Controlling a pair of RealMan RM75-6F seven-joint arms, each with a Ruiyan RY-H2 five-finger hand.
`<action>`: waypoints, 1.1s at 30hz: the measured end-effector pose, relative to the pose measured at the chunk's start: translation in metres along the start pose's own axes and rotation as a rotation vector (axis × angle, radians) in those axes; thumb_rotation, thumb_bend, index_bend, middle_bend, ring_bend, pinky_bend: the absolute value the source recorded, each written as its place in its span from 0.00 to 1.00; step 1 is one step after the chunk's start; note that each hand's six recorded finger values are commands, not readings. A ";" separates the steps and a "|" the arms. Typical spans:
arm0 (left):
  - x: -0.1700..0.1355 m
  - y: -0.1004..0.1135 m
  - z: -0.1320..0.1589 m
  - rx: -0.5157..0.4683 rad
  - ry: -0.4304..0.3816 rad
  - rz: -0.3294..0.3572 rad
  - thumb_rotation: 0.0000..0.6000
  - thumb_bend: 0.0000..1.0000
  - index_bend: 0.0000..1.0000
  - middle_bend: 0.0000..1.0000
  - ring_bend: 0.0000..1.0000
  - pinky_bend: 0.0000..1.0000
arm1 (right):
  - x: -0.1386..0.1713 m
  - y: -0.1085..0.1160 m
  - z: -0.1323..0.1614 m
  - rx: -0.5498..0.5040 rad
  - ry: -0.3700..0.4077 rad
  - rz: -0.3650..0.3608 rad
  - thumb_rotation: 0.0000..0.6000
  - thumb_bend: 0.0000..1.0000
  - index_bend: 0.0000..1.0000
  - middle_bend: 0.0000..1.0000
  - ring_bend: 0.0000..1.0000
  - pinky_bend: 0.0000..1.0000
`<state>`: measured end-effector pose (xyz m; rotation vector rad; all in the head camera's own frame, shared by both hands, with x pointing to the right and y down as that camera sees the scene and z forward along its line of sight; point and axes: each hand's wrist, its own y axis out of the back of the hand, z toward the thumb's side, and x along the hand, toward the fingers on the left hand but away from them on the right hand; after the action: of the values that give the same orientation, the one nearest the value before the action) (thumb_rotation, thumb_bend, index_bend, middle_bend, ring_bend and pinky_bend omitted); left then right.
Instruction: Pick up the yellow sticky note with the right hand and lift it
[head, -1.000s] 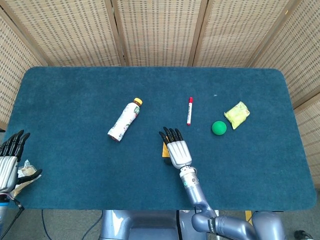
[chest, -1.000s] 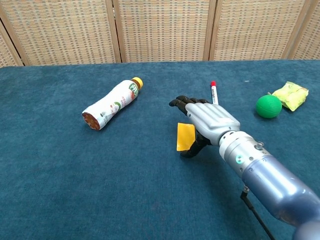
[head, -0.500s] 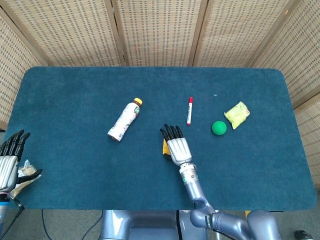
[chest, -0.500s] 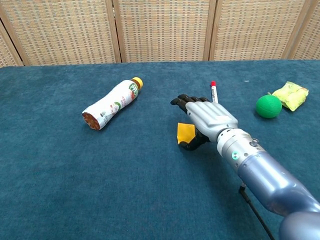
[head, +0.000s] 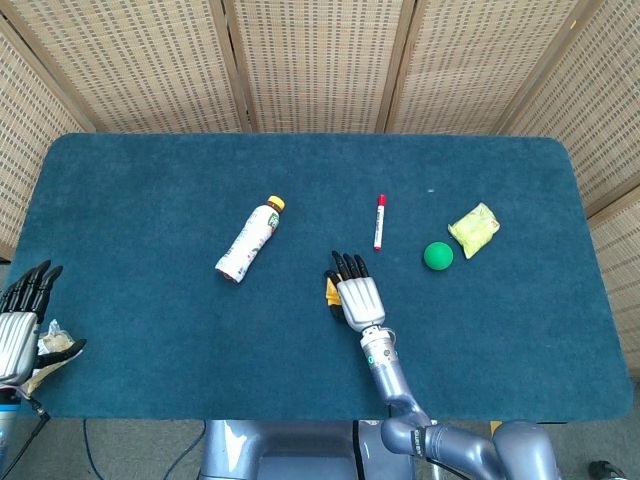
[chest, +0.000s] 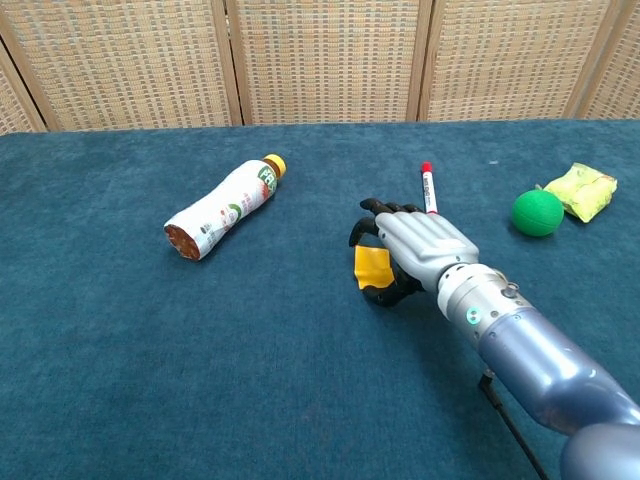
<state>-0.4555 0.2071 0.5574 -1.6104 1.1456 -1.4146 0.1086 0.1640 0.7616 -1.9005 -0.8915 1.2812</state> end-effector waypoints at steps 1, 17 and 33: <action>0.000 0.000 0.000 -0.001 0.000 0.000 1.00 0.10 0.00 0.00 0.00 0.08 | 0.000 0.000 0.000 0.001 0.000 -0.001 1.00 0.46 0.37 0.00 0.00 0.00; 0.000 0.000 0.000 -0.003 -0.001 -0.001 1.00 0.10 0.00 0.00 0.00 0.08 | -0.002 0.000 -0.003 0.009 -0.019 0.002 1.00 0.49 0.51 0.00 0.00 0.00; 0.000 -0.001 0.001 0.000 -0.003 -0.005 1.00 0.10 0.00 0.00 0.00 0.08 | -0.002 0.000 -0.003 0.005 -0.021 0.010 1.00 0.57 0.53 0.00 0.00 0.00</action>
<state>-0.4547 0.2073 0.5580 -1.6161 1.1410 -1.4143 0.1111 0.1615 0.7639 -1.8926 -0.8896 1.3100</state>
